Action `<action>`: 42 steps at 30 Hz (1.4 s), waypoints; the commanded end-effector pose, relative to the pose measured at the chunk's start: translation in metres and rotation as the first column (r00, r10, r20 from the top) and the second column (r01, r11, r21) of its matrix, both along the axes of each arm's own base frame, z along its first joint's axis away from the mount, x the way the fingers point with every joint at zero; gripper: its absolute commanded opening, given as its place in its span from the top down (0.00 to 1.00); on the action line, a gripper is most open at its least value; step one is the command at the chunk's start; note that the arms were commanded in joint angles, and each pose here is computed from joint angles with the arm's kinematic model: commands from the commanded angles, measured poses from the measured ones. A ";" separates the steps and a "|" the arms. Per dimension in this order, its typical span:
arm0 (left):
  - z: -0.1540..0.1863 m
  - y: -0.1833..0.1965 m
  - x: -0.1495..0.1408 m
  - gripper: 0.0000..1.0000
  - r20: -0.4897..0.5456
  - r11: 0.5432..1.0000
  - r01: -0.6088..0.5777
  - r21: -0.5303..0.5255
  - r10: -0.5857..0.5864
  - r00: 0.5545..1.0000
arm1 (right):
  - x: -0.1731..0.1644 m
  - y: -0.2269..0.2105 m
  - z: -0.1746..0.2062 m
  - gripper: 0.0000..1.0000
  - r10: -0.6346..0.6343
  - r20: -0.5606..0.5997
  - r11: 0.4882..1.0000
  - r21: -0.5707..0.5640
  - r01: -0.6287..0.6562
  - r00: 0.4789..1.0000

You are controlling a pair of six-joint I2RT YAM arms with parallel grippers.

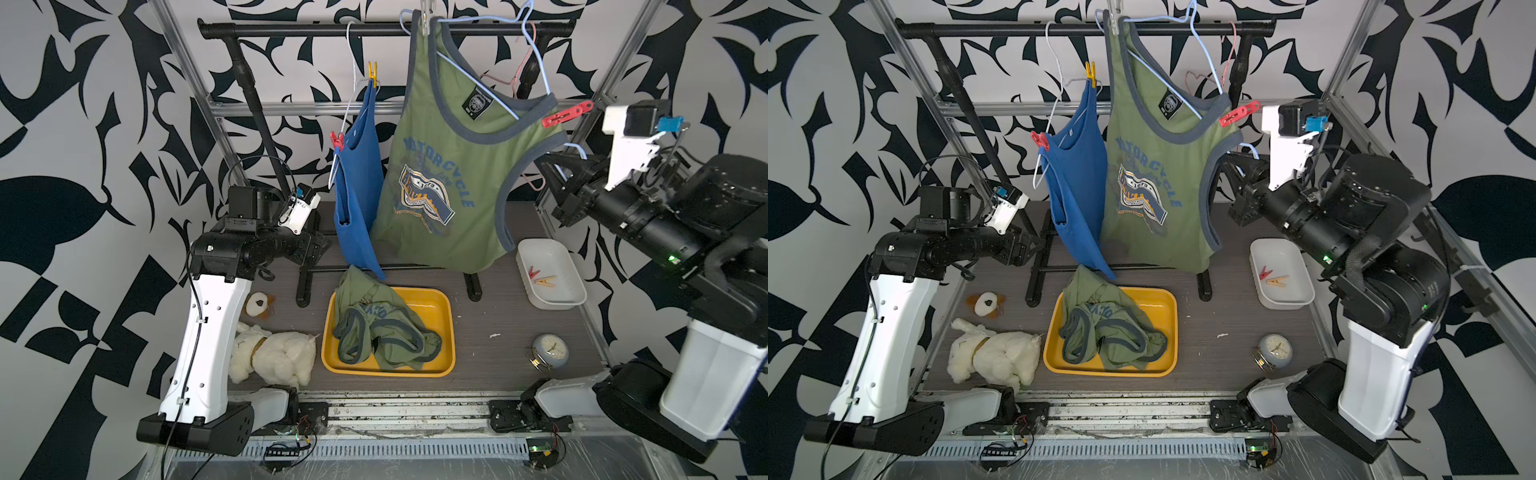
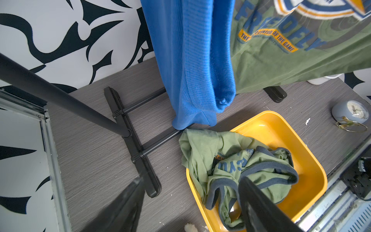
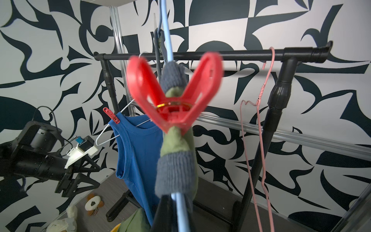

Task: Remove the clothespins securing tank tops to the hanger
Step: Pick up the hanger from the clothesline.

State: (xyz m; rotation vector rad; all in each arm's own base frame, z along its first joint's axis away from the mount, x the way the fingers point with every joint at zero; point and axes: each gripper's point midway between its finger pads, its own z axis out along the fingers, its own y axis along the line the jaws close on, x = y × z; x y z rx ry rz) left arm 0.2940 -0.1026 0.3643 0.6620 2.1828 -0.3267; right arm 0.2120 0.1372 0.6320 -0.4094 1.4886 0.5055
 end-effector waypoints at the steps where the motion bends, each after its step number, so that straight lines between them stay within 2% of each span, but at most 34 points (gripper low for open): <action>1: 0.004 -0.001 -0.004 0.22 0.013 1.000 0.010 0.000 -0.010 1.000 | -0.038 -0.013 0.055 1.00 0.040 0.189 0.991 0.119 -0.064 0.981; 7: 0.003 0.001 -0.004 0.21 0.017 1.000 0.010 0.018 -0.011 1.000 | -0.065 -0.013 0.065 1.00 0.118 0.242 0.979 0.133 -0.153 0.963; 20: -0.006 0.000 -0.024 0.20 0.014 0.993 0.092 0.071 -0.093 0.996 | -0.107 -0.025 0.087 1.00 0.174 0.331 0.955 0.172 -0.241 0.927; 25: -0.008 0.002 -0.028 0.16 0.023 0.993 0.089 0.082 -0.092 0.996 | -0.122 -0.032 0.091 1.00 0.182 0.352 0.948 0.186 -0.260 0.918; 36: 0.014 0.002 -0.044 0.16 0.077 0.990 0.116 0.086 -0.122 0.989 | -0.130 -0.026 0.078 1.00 0.243 0.319 0.939 0.160 -0.305 0.916; 42: 0.045 0.000 -0.065 0.16 0.142 0.987 0.141 0.072 -0.150 0.978 | -0.113 -0.009 0.062 1.00 0.288 0.251 0.934 0.138 -0.329 0.924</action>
